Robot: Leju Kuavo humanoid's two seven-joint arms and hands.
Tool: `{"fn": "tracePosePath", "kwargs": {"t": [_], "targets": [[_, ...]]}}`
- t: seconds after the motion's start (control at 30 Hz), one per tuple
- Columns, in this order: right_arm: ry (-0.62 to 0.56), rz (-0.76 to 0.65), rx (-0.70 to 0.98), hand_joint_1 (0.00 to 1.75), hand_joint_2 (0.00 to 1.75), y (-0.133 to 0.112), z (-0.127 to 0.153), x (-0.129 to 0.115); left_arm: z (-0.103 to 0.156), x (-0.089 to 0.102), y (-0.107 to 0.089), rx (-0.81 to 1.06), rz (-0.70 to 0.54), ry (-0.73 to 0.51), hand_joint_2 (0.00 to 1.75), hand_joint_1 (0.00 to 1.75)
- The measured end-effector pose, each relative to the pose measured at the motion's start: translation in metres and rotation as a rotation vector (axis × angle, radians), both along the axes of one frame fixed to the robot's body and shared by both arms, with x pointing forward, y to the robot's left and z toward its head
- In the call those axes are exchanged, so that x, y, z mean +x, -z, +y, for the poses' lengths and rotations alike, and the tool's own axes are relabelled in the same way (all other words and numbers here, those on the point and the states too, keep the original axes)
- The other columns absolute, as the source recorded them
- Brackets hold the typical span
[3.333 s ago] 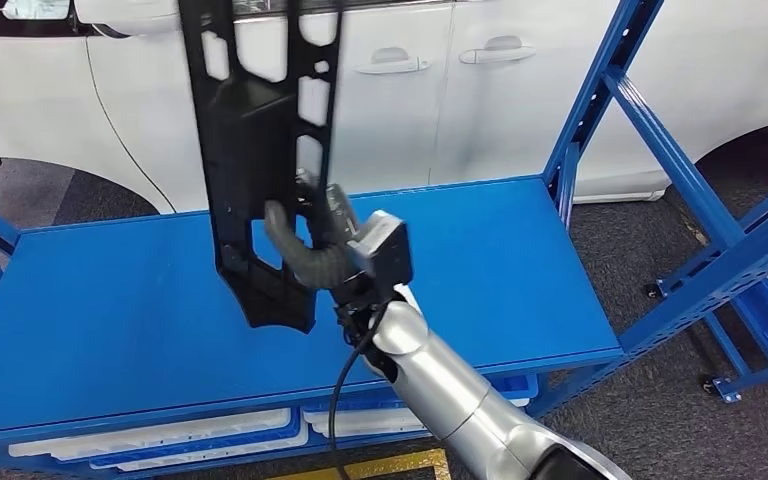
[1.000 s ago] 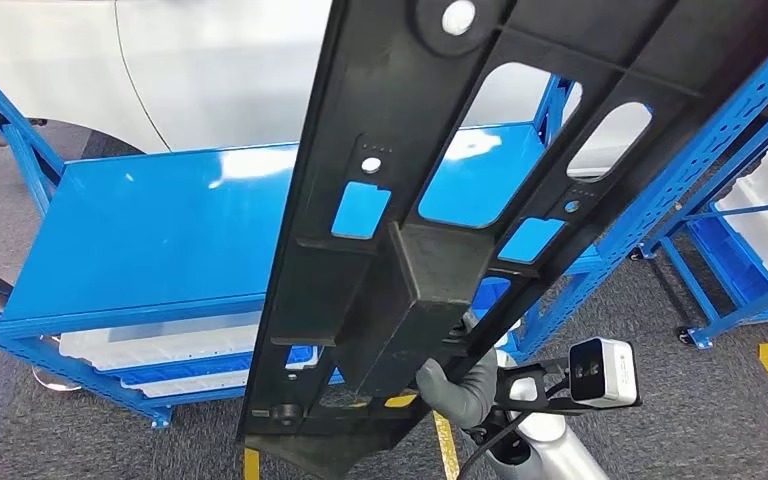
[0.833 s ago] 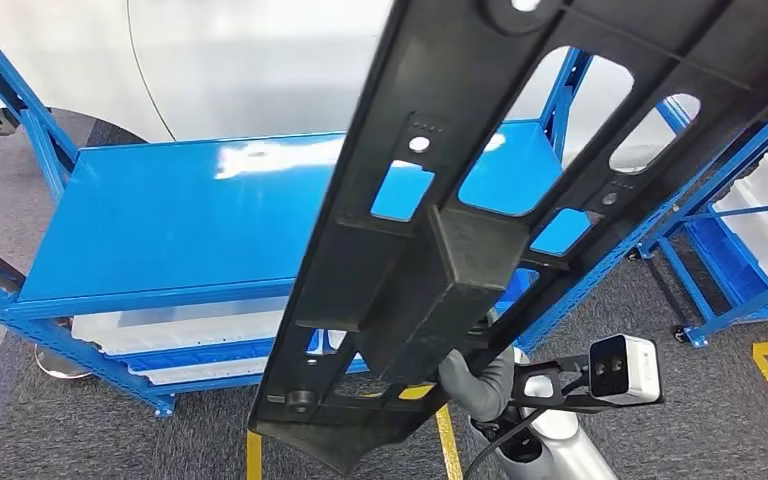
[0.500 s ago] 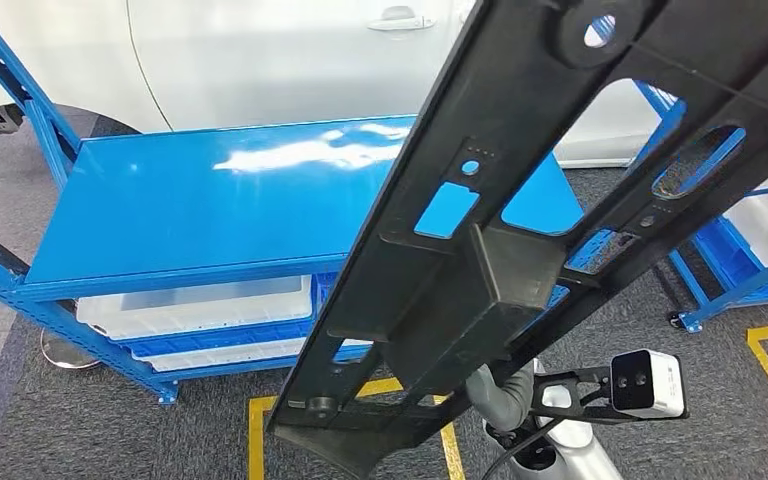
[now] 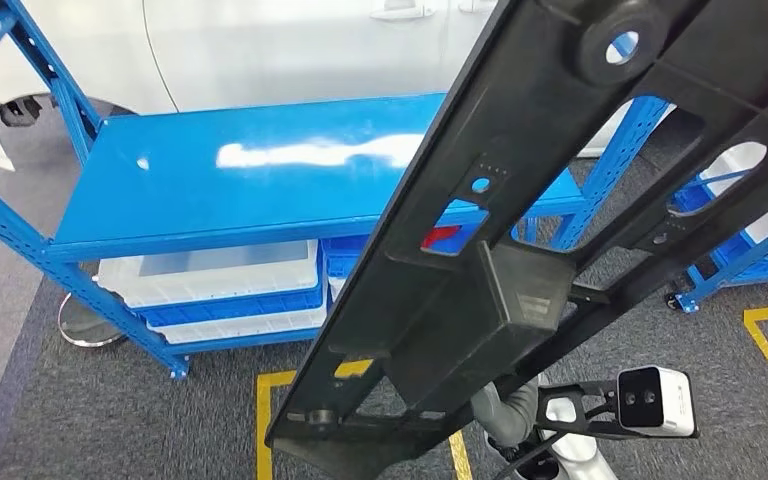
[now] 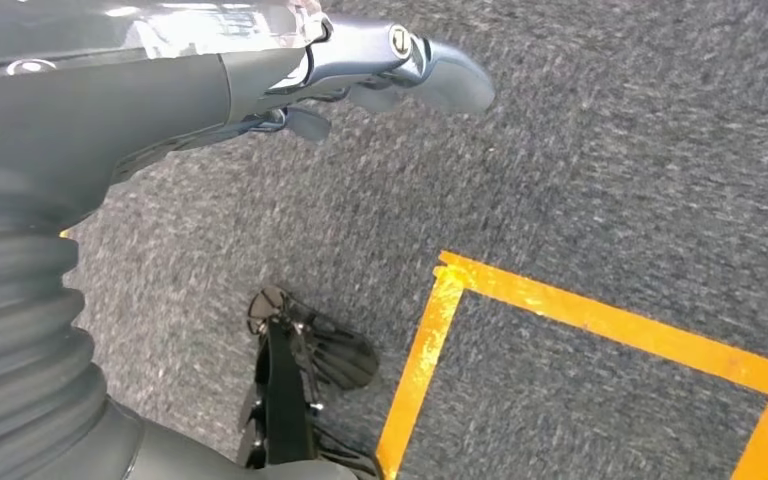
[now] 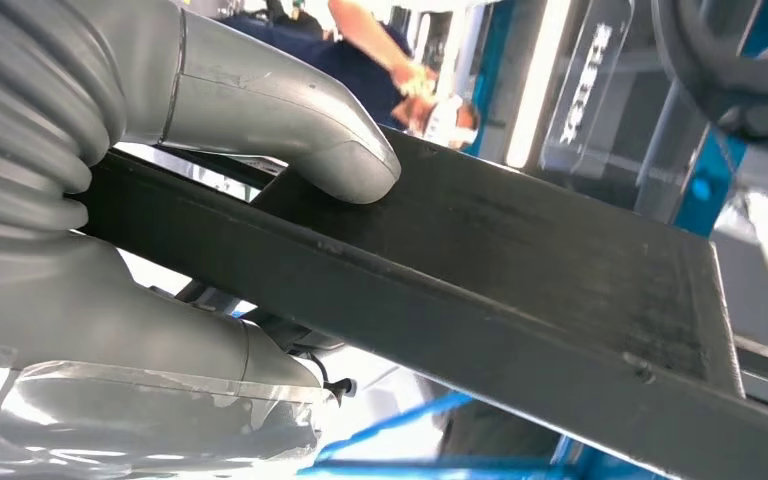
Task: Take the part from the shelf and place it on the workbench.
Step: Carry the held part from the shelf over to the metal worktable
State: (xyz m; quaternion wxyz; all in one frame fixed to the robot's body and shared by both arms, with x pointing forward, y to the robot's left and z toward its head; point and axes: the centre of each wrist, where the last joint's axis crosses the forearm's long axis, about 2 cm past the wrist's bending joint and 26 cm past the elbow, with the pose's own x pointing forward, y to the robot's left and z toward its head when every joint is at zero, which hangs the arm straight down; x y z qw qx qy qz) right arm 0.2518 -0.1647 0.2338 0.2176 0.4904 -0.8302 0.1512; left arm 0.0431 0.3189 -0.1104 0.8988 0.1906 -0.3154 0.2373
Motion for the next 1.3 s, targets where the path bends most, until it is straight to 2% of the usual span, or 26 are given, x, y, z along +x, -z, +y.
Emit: {"fn": "tracePosePath", "kwargs": {"t": [0.33, 0.53, 1.0, 1.3], "targets": [[-0.026, -0.023, 0.012, 1.75, 1.75, 0.002, -0.001, -0.006, 0.0, 0.0, 0.0, -0.009, 0.015, -0.005, 1.75, 0.0], [-0.035, -0.048, 0.039, 1.75, 1.75, -0.005, 0.003, -0.004, 0.001, -0.001, 0.0, -0.014, 0.029, -0.031, 1.75, 0.0], [-0.006, -0.04, 0.058, 1.75, 1.75, -0.011, 0.005, -0.013, 0.008, -0.003, 0.0, -0.016, 0.034, 0.001, 1.75, 0.0], [0.049, -0.085, 0.077, 1.75, 1.75, -0.001, -0.003, -0.018, 0.008, -0.004, 0.0, -0.032, 0.062, 0.016, 1.75, 0.0]]}}
